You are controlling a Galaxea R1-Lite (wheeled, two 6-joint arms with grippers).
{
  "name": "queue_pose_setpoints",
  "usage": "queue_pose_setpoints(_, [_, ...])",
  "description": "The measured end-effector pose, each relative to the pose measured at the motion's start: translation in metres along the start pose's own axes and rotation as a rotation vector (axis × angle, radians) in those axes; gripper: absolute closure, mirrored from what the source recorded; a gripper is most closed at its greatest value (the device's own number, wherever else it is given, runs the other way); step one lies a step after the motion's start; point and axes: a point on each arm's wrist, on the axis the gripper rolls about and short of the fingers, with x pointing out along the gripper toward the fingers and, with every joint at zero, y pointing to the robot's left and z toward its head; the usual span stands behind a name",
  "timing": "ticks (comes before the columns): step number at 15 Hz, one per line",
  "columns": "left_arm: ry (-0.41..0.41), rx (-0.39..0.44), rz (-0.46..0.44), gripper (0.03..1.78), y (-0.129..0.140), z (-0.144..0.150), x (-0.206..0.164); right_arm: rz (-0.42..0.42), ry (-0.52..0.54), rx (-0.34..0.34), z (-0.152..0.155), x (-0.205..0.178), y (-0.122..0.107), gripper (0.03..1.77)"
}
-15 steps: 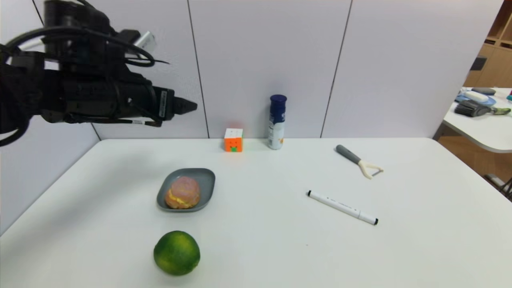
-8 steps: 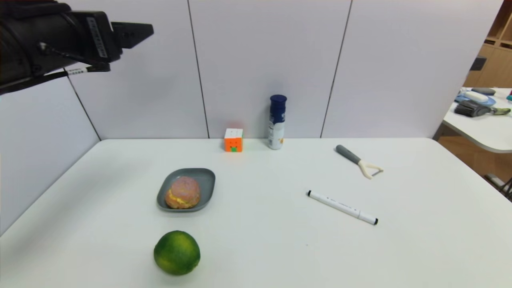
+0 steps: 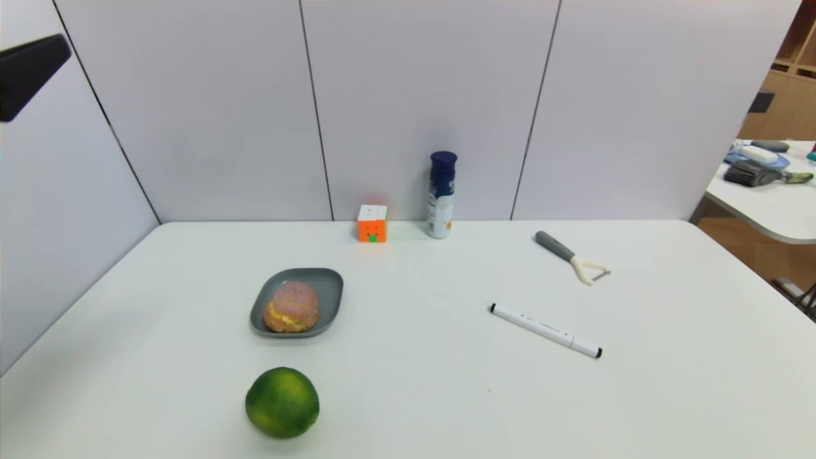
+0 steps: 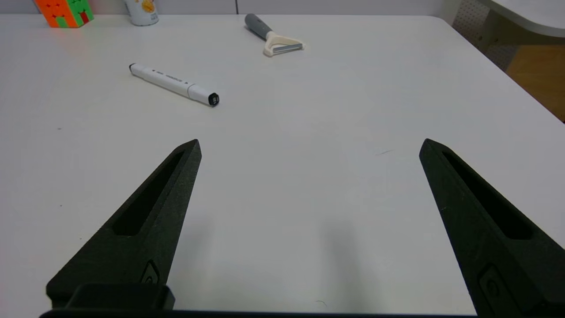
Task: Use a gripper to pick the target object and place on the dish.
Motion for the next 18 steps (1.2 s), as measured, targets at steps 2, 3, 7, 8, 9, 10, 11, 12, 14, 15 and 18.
queue_pose_setpoints(2, [0.017,0.05,0.021,0.12,0.005,-0.008,-0.034,0.0,0.0,-0.001,0.0,0.0,0.0,0.09])
queue_pose_setpoints(3, [0.032,0.071,0.031,0.12,0.007,-0.014,-0.051,0.0,0.0,0.0,0.0,0.0,0.0,0.09])
queue_pose_setpoints(7, [0.109,0.119,0.092,0.12,0.008,-0.048,-0.112,0.0,0.0,0.0,0.0,0.0,0.0,0.09])
queue_pose_setpoints(8, [0.132,0.12,0.094,0.12,0.006,-0.059,-0.125,0.0,0.0,0.0,0.0,0.0,0.0,0.09])
queue_pose_setpoints(9, [0.15,0.114,0.082,0.12,0.004,-0.068,-0.135,0.0,0.0,0.0,0.0,0.0,0.0,0.09])
queue_pose_setpoints(10, [0.167,0.101,0.057,0.12,0.001,-0.08,-0.146,0.0,0.0,0.0,0.0,0.0,0.0,0.09])
queue_pose_setpoints(11, [0.176,0.086,0.041,0.12,-0.001,-0.089,-0.155,0.0,0.0,0.0,0.0,0.0,0.0,0.09])
queue_pose_setpoints(12, [0.189,0.071,0.036,0.12,-0.004,-0.099,-0.163,0.0,0.0,0.0,0.0,0.0,0.0,0.09])
queue_pose_setpoints(14, [0.241,0.05,0.036,0.12,-0.009,-0.124,-0.176,0.0,0.0,0.0,0.0,0.0,0.0,0.09])
queue_pose_setpoints(15, [0.265,0.046,0.031,0.12,-0.011,-0.135,-0.181,0.0,0.0,0.0,0.0,0.0,0.0,0.09])
queue_pose_setpoints(18, [0.353,0.045,0.017,0.12,-0.015,-0.159,-0.19,0.0,0.0,0.0,0.0,0.0,0.0,0.09])
